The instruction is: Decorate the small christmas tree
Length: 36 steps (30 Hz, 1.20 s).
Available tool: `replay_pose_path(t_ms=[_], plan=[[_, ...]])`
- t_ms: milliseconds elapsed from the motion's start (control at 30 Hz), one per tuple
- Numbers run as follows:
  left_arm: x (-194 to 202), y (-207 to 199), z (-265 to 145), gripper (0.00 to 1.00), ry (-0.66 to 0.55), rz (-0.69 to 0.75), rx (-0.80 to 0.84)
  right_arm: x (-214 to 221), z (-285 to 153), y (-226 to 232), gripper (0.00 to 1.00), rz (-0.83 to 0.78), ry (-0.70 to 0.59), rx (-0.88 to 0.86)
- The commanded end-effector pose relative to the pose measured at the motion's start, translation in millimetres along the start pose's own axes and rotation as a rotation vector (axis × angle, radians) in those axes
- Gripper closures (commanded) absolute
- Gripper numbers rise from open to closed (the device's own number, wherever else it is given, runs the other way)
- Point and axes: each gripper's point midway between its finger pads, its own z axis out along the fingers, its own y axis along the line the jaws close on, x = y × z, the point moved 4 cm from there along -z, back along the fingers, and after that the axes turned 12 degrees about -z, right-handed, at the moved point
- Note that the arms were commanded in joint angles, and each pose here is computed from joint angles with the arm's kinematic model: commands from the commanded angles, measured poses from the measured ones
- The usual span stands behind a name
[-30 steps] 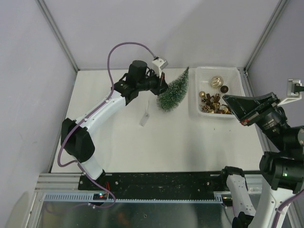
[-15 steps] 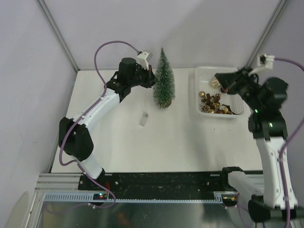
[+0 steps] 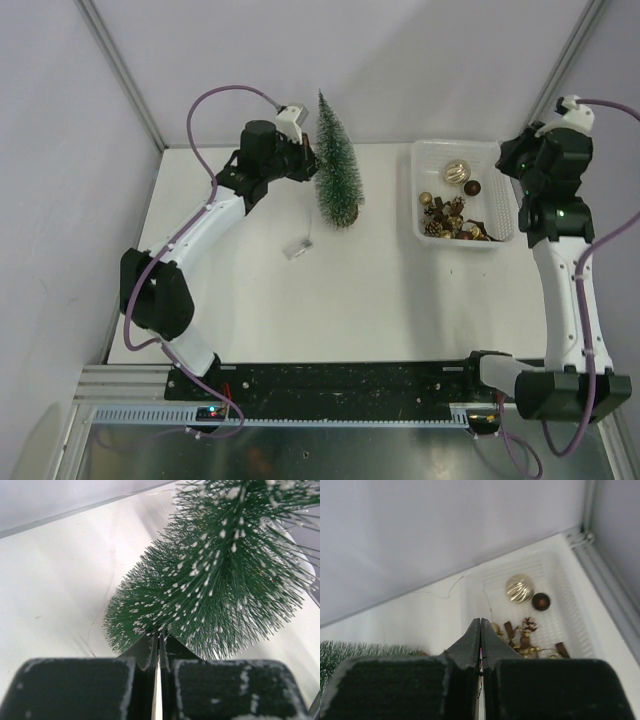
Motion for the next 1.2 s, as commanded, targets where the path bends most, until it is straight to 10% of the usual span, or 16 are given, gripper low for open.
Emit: replay_pose_path(t_ms=[0,333,767,1167], plan=[[-10,3,-7,1.00,-0.049,-0.010,-0.038,-38,-52,-13,1.00,-0.046,-0.124,0.108],[-16,10,-9,1.00,-0.087,-0.008,-0.092,-3,-121,3,1.00,-0.040,-0.021,0.074],[-30,0,7,1.00,-0.118,-0.009,-0.085,1,-241,120,1.00,0.028,-0.084,-0.950],[-35,-26,20,0.91,-0.126,0.042,-0.038,73,-233,212,1.00,-0.195,0.144,-1.116]])
